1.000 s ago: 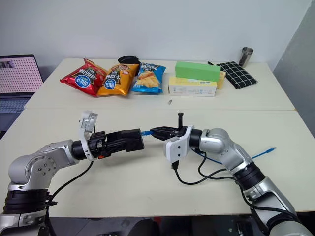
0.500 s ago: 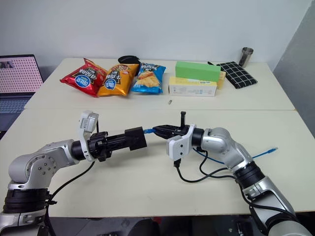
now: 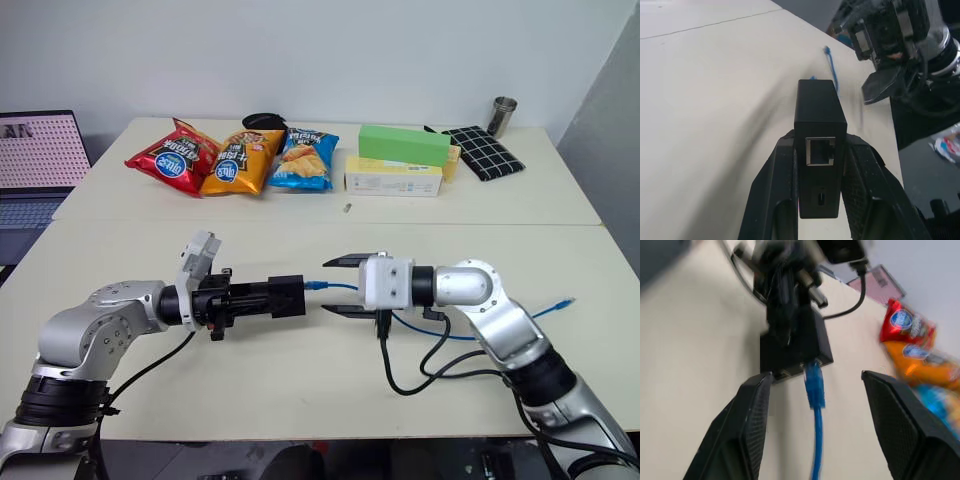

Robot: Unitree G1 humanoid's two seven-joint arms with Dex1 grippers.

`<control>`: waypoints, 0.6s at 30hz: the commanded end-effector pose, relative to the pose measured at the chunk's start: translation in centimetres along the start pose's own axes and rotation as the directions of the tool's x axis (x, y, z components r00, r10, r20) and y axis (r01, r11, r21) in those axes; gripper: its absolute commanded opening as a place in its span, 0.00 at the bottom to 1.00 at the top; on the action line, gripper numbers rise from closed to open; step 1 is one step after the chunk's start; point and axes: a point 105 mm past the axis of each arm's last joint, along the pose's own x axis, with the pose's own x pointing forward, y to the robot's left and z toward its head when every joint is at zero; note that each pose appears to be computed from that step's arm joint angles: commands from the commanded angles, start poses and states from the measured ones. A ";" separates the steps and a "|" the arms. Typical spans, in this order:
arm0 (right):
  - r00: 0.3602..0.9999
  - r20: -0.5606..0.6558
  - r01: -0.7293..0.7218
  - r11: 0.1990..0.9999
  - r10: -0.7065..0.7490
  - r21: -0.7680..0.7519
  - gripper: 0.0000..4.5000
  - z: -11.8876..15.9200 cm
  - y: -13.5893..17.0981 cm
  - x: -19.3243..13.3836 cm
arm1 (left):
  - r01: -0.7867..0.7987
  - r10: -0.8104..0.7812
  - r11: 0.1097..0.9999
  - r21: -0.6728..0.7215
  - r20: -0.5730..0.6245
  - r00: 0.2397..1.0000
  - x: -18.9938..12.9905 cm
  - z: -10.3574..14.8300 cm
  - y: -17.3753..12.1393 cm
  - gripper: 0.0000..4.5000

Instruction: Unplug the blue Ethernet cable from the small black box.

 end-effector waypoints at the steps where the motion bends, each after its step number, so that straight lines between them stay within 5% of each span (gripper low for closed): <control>1: 0.998 0.050 0.019 0.956 -0.035 0.293 0.66 1.3 0.2 -0.1 | 0.108 -0.103 0.984 0.144 -0.041 0.994 0.7 1.2 -1.6 0.17; 9: 0.999 0.027 0.006 0.861 -0.022 0.509 0.66 0.4 0.6 -0.2 | 0.151 -0.150 0.968 0.201 -0.019 0.988 1.1 2.5 -2.3 0.17; 18: 0.999 0.037 -0.006 0.824 -0.018 0.566 0.66 0.0 0.5 -0.6 | 0.129 -0.133 0.975 0.180 0.012 0.991 0.5 2.2 -1.9 0.17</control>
